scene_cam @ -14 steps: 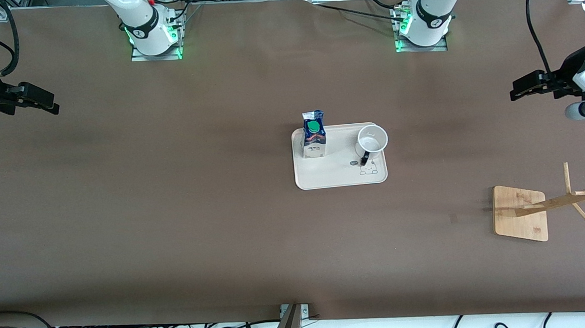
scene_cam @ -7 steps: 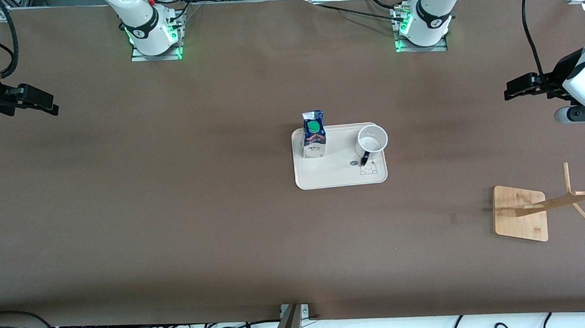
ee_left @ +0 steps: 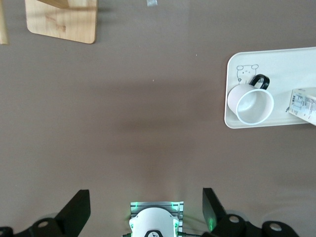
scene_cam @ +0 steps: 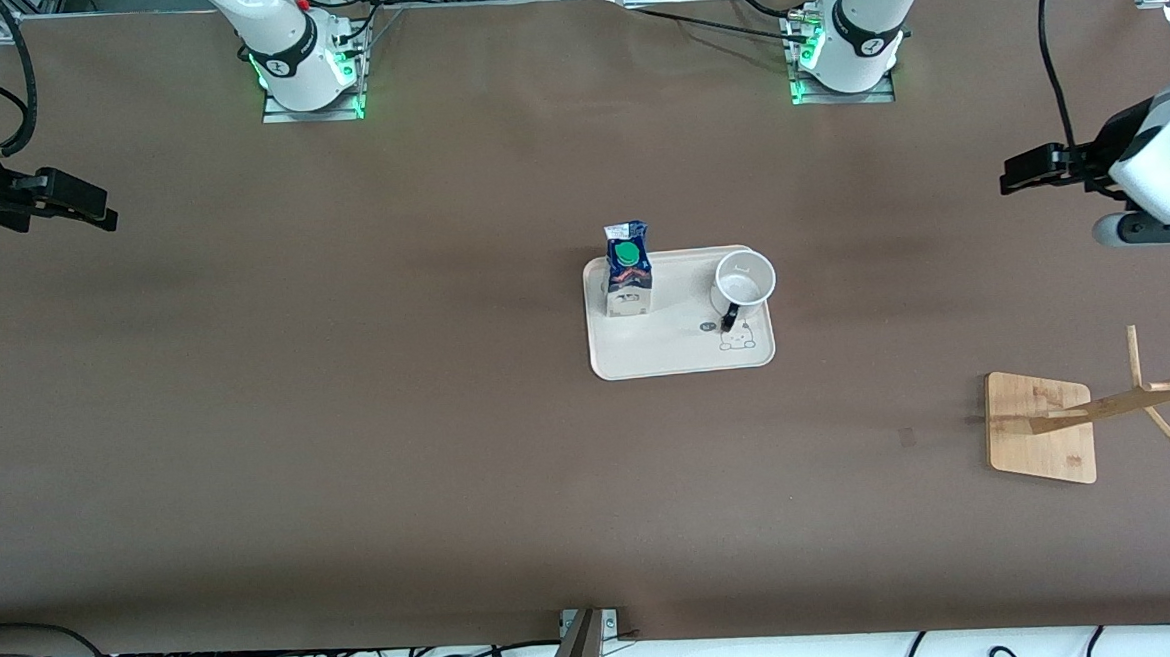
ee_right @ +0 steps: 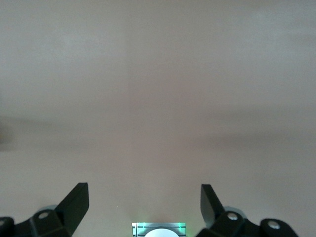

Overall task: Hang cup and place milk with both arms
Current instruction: 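Move the left gripper toward the white mug on the tray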

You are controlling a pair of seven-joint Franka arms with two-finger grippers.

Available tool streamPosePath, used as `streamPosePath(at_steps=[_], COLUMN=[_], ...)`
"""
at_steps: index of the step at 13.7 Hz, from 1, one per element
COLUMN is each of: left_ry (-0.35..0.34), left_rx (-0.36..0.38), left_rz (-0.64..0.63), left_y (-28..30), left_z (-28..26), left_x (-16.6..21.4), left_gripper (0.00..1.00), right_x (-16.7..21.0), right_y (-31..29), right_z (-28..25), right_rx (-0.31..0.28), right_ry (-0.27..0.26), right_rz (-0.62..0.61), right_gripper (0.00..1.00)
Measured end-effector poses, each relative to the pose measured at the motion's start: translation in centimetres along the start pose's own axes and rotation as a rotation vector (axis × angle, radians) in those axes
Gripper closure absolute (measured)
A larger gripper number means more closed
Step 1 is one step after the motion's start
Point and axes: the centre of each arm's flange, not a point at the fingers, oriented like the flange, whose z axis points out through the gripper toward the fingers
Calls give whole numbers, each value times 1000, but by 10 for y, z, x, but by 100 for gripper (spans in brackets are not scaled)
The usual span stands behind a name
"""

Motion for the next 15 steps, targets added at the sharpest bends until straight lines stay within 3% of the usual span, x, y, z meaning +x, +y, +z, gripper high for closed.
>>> streamPosePath(at_steps=[8,15], left_ry=[-10,50], left_rx=[4,13], left_rz=[19,38], left_y=[12,25], left_z=[26,58], left_x=[8,-1], left_gripper=[0,0], right_x=[1,1], right_y=[4,4], right_z=[3,3], right_rx=[1,0], right_ry=[-8,-10], right_rz=[7,7], right_gripper=[0,0])
